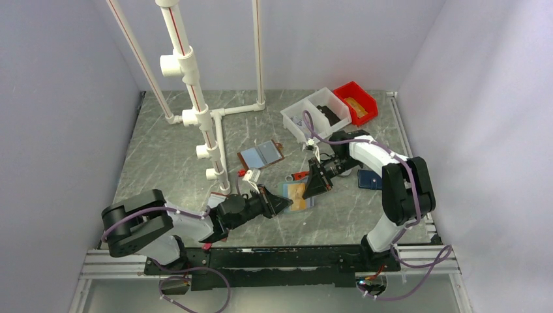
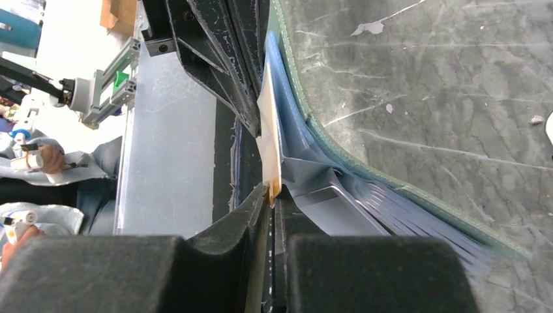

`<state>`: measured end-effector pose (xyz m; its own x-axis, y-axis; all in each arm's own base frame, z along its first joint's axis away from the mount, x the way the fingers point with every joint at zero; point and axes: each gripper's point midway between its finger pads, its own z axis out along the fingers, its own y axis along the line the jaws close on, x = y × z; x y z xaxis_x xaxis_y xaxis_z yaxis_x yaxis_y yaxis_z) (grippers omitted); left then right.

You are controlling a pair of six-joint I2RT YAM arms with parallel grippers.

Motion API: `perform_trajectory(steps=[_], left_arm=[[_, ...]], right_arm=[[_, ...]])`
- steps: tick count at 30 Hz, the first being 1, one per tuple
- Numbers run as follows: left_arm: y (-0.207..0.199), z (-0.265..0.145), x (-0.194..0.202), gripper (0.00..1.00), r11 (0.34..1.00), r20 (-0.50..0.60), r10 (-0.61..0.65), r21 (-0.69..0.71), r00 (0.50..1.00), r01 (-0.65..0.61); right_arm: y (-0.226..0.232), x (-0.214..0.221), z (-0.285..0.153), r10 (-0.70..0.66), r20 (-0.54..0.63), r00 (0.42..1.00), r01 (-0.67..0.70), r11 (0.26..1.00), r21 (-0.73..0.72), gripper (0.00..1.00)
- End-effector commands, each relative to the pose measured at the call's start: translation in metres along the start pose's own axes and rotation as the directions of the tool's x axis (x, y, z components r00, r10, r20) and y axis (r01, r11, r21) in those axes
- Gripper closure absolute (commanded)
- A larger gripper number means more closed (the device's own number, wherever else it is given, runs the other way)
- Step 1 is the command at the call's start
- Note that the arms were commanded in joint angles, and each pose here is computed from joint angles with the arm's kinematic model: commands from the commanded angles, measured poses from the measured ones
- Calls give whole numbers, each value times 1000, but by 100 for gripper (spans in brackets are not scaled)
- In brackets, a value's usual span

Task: Take the credit cards out of the card holder
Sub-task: Remove the credit card from the card holder.

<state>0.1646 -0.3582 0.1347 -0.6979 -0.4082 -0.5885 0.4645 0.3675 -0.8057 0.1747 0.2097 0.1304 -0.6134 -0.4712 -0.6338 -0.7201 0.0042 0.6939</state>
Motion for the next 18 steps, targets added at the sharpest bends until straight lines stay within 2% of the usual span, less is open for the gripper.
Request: perform_trajectory(steps=[1, 6, 9, 15, 17, 18], left_arm=[[11, -3, -14, 100, 998, 73, -8, -57, 997, 12], [11, -4, -15, 100, 998, 73, -7, -63, 997, 12], [10, -5, -15, 100, 998, 70, -4, -62, 998, 8], [6, -7, -16, 83, 999, 66, -7, -46, 998, 10], [5, -9, -17, 84, 999, 70, -9, -37, 998, 12], [4, -10, -18, 89, 999, 71, -12, -32, 997, 14]], right_arm=[[17, -16, -1, -22, 50, 999, 25, 998, -62, 93], [19, -14, -1, -19, 38, 999, 22, 996, -91, 99], [18, -14, -1, -24, 34, 999, 27, 996, -83, 100], [12, -13, -2, -23, 20, 1000, 24, 998, -51, 100], [10, -12, -2, -19, 15, 1000, 20, 999, -49, 100], [10, -12, -2, -18, 15, 1000, 18, 999, -50, 100]])
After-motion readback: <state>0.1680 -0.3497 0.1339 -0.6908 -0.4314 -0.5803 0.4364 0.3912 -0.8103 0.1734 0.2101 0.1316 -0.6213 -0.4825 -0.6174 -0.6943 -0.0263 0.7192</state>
